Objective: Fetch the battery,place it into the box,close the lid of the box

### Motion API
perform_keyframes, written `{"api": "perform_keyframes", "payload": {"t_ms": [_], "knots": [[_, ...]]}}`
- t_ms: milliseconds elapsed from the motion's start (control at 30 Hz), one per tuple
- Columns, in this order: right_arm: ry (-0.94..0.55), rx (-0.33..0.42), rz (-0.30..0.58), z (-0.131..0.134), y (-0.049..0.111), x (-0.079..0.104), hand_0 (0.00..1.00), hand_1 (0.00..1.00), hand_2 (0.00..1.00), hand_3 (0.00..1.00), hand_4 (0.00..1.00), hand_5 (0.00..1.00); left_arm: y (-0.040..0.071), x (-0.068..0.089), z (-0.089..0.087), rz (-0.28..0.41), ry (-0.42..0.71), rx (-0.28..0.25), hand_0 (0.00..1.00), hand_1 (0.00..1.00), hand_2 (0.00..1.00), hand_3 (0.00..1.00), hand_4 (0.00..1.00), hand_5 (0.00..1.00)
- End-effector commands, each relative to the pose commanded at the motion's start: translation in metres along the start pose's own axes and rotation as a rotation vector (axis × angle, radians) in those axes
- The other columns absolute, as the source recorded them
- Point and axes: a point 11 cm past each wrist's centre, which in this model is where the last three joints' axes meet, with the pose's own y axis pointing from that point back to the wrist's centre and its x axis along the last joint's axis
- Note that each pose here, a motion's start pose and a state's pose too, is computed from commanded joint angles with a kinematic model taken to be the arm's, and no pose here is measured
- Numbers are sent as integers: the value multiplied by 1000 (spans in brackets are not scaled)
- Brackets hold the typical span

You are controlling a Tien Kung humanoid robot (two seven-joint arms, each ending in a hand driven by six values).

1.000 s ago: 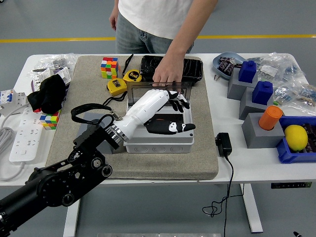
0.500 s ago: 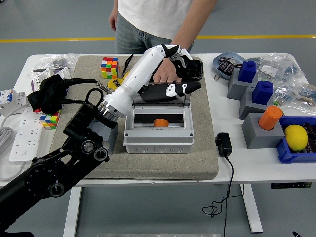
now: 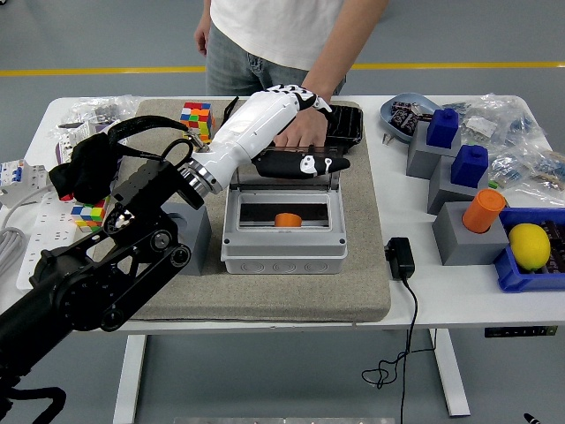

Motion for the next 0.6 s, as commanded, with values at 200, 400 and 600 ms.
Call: {"api": "perform_keyframes", "payload": {"t_ms": [200,400,600], "knots": [[-2,3,-1,-1,0,0,991,971,907,860,998,998,0,-6,-7,-42,-108,51,998,998,998,998,998,998],[-2,3,0,-2,0,0,990,971,906,859,998,998,0,-11,-17,-70,-143,82,998,998,998,993,998,998],[-2,4,4,-3,0,1,987,970,906,859,998,998,2,-21,-33,-110,-182,122,998,998,998,960,998,998]]}}
